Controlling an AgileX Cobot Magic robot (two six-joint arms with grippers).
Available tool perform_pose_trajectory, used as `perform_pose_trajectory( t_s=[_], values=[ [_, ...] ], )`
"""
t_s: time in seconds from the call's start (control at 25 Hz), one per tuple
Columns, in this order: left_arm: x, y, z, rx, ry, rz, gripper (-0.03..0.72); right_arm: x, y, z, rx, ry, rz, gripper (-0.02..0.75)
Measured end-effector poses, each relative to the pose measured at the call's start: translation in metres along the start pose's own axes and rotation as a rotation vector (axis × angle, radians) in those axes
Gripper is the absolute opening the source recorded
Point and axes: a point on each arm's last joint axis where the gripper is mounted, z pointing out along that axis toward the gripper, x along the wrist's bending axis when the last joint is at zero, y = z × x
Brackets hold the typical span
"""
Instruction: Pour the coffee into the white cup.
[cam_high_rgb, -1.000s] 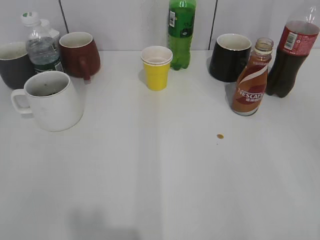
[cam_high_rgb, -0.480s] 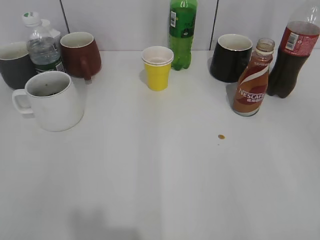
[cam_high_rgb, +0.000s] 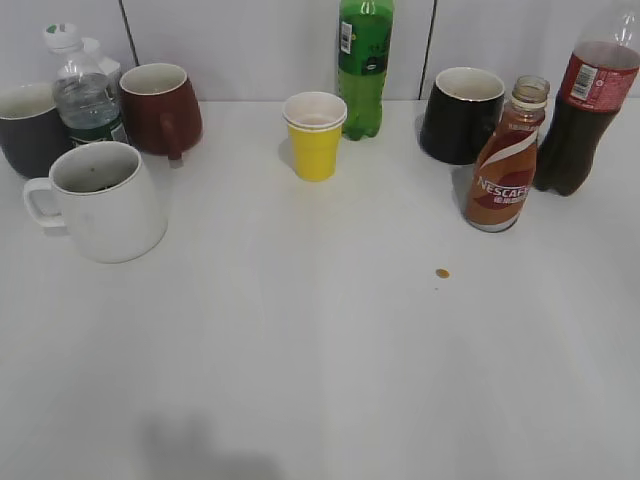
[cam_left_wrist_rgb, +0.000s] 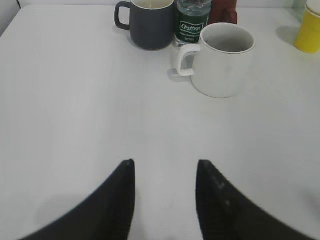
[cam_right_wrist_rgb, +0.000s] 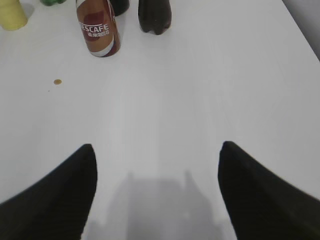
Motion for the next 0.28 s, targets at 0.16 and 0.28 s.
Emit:
perform_pose_trajectory(
  t_s=[0.16,0.28],
  values=[
    [0.0000,0.0000,0.0000,0.000,0.000,0.000,0.315,0.0000,0.0001,0.0000,-0.001,0.000,0.000,0.589],
    [0.0000,0.0000,0.0000,0.000,0.000,0.000,0.315,0.0001,0.0001,0.0000,-0.001,0.001,0.000,0.589]
  ],
)
